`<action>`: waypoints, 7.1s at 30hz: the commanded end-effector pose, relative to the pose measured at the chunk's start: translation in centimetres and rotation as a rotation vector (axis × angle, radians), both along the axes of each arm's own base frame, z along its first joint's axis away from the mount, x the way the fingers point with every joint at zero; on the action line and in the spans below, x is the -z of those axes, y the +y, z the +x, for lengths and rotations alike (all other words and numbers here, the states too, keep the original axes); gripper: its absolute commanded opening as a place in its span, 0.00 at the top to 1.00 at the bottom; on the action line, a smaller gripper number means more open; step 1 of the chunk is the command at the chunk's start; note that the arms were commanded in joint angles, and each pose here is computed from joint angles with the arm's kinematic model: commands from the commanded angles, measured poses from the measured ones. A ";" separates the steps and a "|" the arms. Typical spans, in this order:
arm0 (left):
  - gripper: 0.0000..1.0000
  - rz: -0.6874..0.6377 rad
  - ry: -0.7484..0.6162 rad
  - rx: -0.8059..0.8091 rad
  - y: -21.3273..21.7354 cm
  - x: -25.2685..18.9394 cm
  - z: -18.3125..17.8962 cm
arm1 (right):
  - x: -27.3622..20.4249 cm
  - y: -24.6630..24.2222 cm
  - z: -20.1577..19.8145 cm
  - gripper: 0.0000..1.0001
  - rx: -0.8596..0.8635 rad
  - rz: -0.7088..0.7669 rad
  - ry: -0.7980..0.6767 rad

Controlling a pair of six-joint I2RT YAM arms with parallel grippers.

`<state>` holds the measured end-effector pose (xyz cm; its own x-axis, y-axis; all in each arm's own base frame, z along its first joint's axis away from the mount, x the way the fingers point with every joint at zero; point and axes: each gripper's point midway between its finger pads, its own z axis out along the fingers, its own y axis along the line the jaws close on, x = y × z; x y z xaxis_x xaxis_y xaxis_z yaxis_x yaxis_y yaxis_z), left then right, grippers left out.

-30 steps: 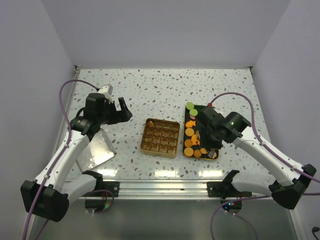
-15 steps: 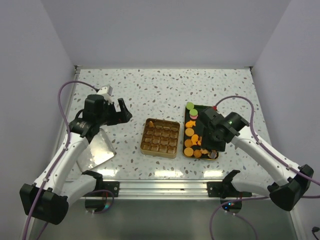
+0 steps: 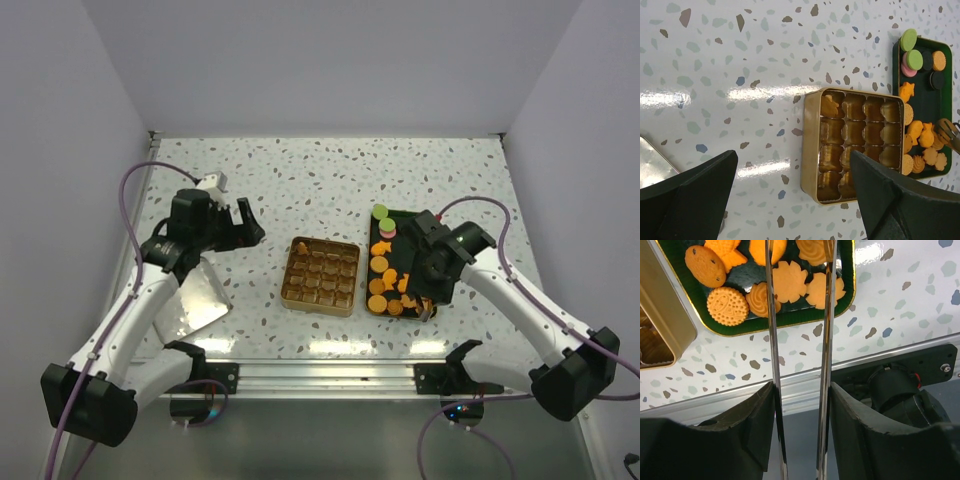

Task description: Pack the cookies

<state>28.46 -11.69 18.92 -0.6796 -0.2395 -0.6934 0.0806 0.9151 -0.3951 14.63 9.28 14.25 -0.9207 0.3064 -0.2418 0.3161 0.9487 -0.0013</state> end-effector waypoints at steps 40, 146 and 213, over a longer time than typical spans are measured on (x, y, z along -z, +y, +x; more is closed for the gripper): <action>0.00 0.041 -0.041 0.016 0.0 -0.3 1.4 | 1.8 1.4 3.8 0.59 -0.037 -0.009 0.008; 0.00 -0.041 -0.062 -0.039 -0.2 -2.2 1.2 | -8.6 16.0 10.0 0.74 -0.368 0.144 -0.282; 0.00 -0.040 -0.043 -0.036 -0.5 -0.7 1.8 | -8.1 16.2 8.4 0.55 -0.436 0.114 -0.234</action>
